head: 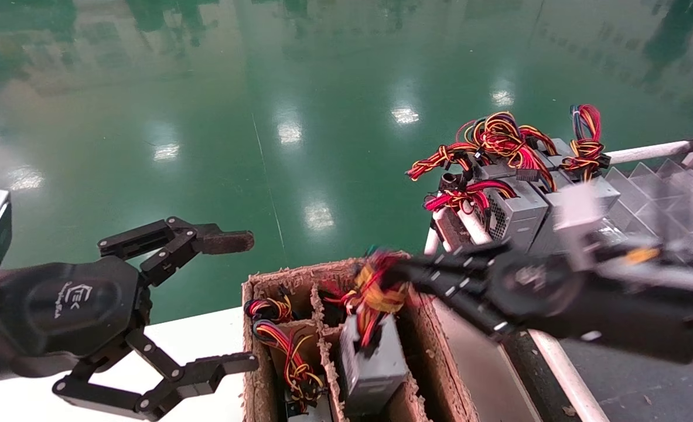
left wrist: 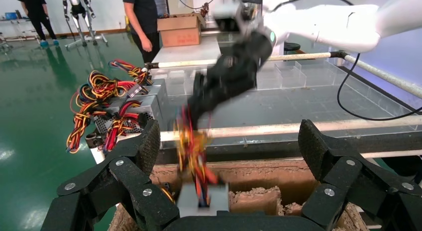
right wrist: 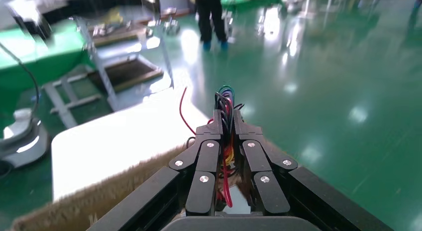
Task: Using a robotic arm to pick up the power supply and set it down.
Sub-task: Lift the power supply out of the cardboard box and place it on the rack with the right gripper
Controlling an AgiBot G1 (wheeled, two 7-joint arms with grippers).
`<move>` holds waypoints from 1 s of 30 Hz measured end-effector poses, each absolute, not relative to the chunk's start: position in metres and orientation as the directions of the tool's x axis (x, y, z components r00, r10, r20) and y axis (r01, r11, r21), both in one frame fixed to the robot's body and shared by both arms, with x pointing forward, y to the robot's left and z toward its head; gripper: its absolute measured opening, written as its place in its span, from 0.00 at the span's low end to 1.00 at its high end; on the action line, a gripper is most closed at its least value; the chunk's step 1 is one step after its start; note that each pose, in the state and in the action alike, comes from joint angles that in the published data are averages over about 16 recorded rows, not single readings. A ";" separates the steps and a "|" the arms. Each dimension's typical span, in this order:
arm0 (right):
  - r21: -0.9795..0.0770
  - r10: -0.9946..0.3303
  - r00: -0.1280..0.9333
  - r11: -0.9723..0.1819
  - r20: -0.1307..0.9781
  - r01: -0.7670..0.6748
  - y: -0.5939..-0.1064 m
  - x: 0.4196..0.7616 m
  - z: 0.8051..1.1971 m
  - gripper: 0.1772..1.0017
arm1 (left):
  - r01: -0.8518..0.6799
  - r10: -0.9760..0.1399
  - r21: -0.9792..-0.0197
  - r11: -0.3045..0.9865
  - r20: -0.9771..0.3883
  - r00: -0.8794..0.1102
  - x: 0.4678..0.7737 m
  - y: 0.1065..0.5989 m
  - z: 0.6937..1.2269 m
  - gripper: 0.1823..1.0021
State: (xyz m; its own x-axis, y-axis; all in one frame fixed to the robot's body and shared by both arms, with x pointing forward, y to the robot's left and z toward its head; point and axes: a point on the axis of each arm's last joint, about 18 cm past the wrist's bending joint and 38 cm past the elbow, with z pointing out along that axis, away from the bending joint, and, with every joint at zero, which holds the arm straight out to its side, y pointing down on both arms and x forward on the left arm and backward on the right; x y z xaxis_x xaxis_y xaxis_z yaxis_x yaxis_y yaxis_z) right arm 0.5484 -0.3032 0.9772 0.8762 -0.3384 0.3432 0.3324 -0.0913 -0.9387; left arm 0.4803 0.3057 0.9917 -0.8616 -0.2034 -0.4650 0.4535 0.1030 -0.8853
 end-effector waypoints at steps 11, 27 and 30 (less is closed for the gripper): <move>-0.884 -0.436 0.799 0.017 0.414 0.468 -0.369 0.514 1.036 0.06 | 0.453 -0.203 -0.885 0.103 -0.465 -0.862 0.480 0.306 0.992 1.00; -0.839 -0.648 0.611 -0.082 0.455 0.537 -0.460 0.510 1.056 0.06 | 0.453 -0.203 -0.885 0.103 -0.465 -0.862 0.480 0.306 0.992 1.00; -0.842 -0.678 0.578 -0.113 0.454 0.528 -0.473 0.513 1.054 0.06 | 0.453 -0.203 -0.885 0.103 -0.465 -0.862 0.480 0.306 0.992 1.00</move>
State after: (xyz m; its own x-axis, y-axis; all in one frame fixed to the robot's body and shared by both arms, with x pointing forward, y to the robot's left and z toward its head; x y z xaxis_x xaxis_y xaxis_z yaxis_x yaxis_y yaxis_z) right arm 0.5134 -0.4733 1.0538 0.5782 -0.6778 0.4542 0.5280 -0.1135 -0.8416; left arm 0.4803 0.3057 0.9917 -0.8616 -0.2034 -0.4650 0.4535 0.1030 -0.8853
